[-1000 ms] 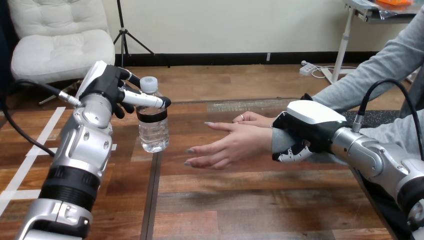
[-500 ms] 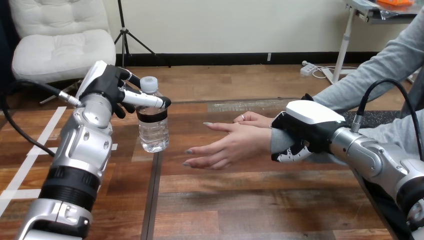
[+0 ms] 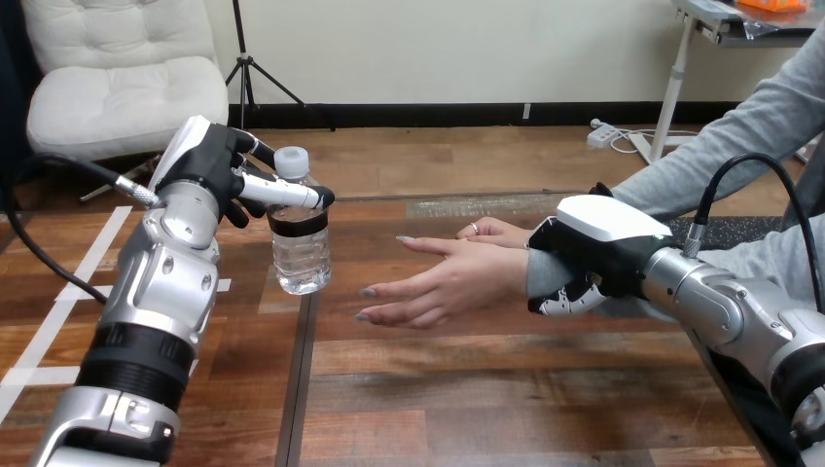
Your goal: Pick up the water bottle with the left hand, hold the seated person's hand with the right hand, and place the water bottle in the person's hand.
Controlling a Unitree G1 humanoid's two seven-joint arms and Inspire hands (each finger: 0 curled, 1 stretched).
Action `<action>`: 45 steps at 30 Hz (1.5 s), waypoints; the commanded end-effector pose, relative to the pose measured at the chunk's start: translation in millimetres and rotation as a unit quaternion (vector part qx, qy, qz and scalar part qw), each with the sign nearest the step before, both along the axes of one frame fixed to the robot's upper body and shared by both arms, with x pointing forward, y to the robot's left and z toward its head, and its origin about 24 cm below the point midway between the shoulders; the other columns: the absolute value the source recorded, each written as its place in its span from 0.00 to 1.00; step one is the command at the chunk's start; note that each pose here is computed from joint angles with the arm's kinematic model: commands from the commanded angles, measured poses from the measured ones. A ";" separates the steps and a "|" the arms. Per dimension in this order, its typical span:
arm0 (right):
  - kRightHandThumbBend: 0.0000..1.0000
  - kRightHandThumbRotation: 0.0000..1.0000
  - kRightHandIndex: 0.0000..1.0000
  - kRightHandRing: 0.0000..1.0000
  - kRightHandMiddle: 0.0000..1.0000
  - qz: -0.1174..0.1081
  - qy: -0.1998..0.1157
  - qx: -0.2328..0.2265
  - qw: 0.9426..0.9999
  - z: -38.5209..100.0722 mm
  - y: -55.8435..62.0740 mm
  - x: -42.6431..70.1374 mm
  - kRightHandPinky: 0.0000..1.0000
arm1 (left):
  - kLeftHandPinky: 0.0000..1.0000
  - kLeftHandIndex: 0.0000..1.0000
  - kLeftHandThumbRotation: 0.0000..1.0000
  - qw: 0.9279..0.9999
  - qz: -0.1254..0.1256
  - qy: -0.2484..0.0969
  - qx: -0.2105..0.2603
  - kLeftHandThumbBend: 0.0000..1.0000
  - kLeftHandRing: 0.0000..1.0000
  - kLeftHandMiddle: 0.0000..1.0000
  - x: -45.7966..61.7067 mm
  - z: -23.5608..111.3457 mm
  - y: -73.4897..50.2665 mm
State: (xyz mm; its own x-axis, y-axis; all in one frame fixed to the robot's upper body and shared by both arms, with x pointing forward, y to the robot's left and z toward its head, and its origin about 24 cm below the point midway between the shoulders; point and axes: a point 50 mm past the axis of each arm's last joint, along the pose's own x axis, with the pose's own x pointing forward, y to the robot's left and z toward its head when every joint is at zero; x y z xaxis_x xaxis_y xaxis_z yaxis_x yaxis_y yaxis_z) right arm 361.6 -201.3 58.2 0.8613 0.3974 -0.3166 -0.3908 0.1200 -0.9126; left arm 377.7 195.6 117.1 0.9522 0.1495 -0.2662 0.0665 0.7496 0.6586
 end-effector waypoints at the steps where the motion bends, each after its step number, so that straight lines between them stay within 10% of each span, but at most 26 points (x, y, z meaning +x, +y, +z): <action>1: 0.41 0.00 0.51 0.41 0.47 0.021 -0.078 0.026 0.996 45.3 16.0 19.9 0.35 | 0.22 0.48 0.00 0.997 -0.031 -0.072 0.000 0.60 0.29 0.36 8.4 43.8 -13.9; 45: 0.45 0.06 0.51 0.41 0.47 0.018 -0.077 0.031 0.996 47.9 18.7 21.9 0.35 | 0.33 0.46 0.00 0.996 -0.065 -0.059 -0.023 0.61 0.38 0.42 9.6 47.6 -21.0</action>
